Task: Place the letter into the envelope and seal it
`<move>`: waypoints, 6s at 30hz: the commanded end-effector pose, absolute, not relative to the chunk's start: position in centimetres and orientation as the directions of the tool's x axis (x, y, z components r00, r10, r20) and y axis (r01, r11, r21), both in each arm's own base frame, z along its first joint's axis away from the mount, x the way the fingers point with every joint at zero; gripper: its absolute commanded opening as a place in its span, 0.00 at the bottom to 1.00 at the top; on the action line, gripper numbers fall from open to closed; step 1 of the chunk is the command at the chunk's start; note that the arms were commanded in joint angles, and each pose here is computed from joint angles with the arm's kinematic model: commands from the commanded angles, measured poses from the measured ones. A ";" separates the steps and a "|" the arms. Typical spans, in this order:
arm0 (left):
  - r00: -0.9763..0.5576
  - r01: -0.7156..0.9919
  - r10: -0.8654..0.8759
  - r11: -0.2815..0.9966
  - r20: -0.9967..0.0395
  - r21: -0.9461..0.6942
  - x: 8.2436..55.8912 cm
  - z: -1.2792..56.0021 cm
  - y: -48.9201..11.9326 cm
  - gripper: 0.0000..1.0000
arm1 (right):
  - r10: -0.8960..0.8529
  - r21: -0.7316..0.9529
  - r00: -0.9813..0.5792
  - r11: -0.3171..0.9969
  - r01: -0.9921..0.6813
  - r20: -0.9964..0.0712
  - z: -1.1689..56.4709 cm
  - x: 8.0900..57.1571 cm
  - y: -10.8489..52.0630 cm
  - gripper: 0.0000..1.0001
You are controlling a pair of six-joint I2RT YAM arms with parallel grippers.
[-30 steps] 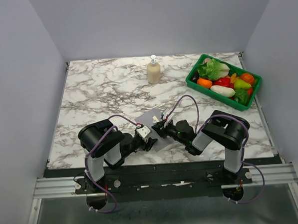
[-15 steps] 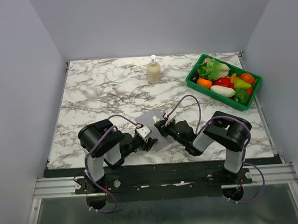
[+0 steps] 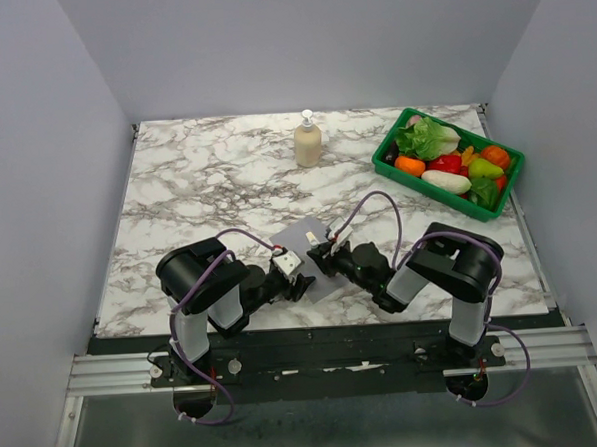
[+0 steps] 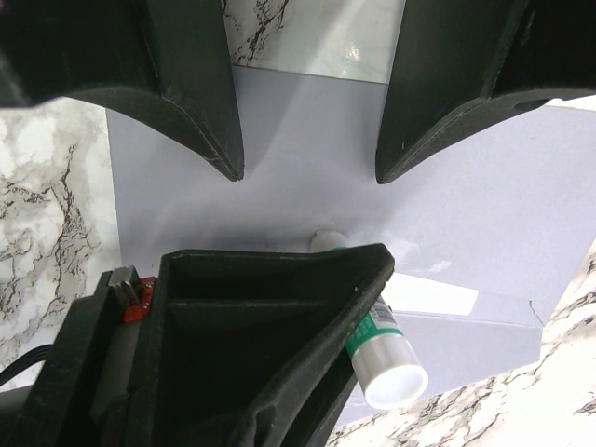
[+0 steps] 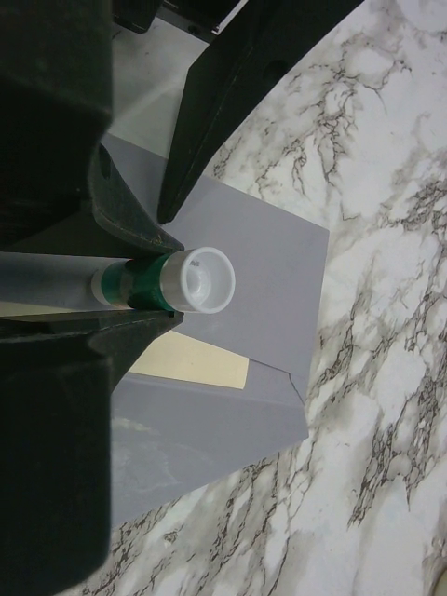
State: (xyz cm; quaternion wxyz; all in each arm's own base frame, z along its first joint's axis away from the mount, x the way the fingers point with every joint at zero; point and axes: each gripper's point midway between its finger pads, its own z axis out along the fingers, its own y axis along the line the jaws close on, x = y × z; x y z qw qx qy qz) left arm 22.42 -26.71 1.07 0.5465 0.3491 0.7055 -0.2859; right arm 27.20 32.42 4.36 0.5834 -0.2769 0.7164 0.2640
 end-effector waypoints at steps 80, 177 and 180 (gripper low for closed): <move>-0.134 0.813 0.106 0.580 -0.985 -0.048 21.7 2.6 -26.1 0.66 | -0.279 0.239 -0.937 0.915 -0.326 -0.209 5.5 30.1 19.9 0.01; -0.241 0.770 0.217 0.636 -0.946 -0.050 26.1 1.7 -28.6 0.00 | -0.492 0.304 -0.865 0.812 -0.497 -0.101 -0.5 22.9 28.3 0.01; -0.297 0.757 0.241 0.649 -0.924 -0.074 25.6 -0.4 -28.1 0.00 | -0.492 0.301 -0.865 0.813 -0.498 -0.101 -0.5 23.0 28.3 0.01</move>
